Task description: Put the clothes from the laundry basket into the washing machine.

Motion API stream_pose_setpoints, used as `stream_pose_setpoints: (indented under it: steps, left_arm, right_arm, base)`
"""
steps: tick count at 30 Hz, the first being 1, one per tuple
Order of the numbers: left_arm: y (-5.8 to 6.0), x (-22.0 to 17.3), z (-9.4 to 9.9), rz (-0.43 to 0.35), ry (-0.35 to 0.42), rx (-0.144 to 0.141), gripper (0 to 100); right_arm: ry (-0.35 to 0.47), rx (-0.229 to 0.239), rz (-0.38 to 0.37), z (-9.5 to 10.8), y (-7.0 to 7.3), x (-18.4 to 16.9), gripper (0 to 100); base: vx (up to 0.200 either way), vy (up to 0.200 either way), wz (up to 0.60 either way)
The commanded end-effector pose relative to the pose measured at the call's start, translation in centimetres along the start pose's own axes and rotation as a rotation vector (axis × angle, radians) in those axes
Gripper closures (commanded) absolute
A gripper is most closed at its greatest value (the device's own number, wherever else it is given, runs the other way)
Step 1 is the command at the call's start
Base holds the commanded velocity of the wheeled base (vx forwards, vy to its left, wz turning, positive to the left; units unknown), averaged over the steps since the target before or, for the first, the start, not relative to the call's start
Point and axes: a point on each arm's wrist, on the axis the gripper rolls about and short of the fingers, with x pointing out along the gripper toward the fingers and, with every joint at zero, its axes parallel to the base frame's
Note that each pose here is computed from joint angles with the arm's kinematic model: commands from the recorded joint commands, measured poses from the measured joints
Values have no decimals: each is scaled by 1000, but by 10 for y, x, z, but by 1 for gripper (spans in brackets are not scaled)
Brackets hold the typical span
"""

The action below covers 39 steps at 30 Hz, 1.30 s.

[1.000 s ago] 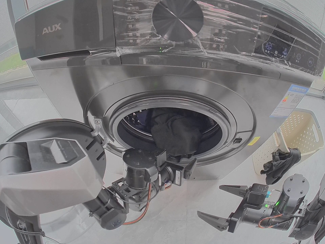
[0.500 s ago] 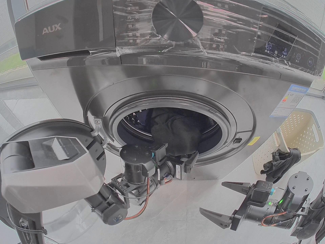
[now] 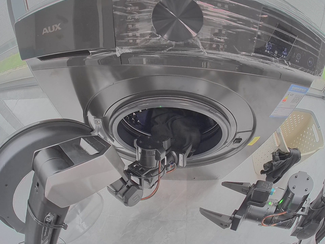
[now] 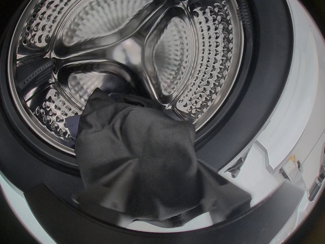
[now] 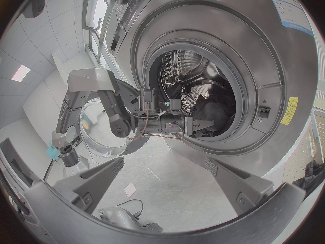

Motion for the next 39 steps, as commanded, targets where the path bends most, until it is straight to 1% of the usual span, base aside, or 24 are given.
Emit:
stream_pose_setpoints:
  steps: [1,4,6,7,10,11,12,13,15,19,20,21,24,25,26,27,30,31,35,37,39]
  left_arm:
    - [10,15,-17,20,22,0,100]
    - [15,20,-9,29,-9,-4,100]
    - [16,22,-6,30,-22,-7,100]
    - [19,26,2,37,-55,-11,100]
    - [28,40,15,66,-132,-20,100]
    - [28,40,15,66,-132,-20,100]
    - [37,49,24,109,-194,-24,100]
    - [44,56,29,142,-233,-27,100]
    - [55,69,37,187,-306,-33,100]
    - [61,78,43,218,-362,-39,100]
    - [61,78,43,218,-362,-39,100]
    - [64,81,45,223,-380,-40,100]
    - [65,83,51,225,-388,-41,100]
    - [68,84,55,230,-396,-42,100]
    - [68,84,55,230,-396,-42,100]
    - [68,86,61,230,-412,-44,100]
    - [67,88,59,244,-391,-46,100]
    - [65,88,58,255,-378,-48,100]
    - [62,91,54,254,-338,-44,100]
    - [62,92,55,254,-338,-47,100]
    - [59,98,54,245,-349,-55,100]
  right_arm:
    - [16,1,-1,-3,0,-3,0]
    - [16,-1,1,-3,0,-2,0]
    - [16,-1,2,-3,0,-2,0]
    - [15,-1,3,-3,0,-2,0]
    - [15,-1,3,-3,0,-2,0]
    - [15,-1,3,-3,0,-2,0]
    - [13,-1,1,-3,0,-2,0]
    - [15,-1,1,-3,0,-2,0]
    - [16,-1,2,-3,0,-2,0]
    - [18,-1,4,-3,0,-2,0]
    - [18,-1,4,-3,0,-2,0]
    - [20,-1,4,-4,0,-2,0]
    - [20,0,4,-4,0,-2,0]
    - [21,0,3,-4,0,-2,0]
    - [21,0,3,-4,0,-2,0]
    - [24,0,3,-4,0,-2,0]
    - [27,0,4,-5,0,-1,0]
    - [27,0,4,-5,0,-1,0]
    - [27,0,4,-5,0,-1,0]
    - [27,0,4,-5,0,-1,0]
    - [27,0,4,-5,0,-1,0]
  base:
    - [0,0,0]
    - [0,0,0]
    - [0,0,0]
    - [0,0,0]
    - [0,0,0]
    - [0,0,0]
    - [0,0,0]
    - [0,0,0]
    - [0,0,0]
    - [0,0,0]
    - [0,0,0]
    - [0,0,0]
    - [0,0,0]
    - [0,0,0]
    - [0,0,0]
    - [0,0,0]
    - [0,0,0]
    - [0,0,0]
    - [0,0,0]
    - [0,0,0]
    - [0,0,0]
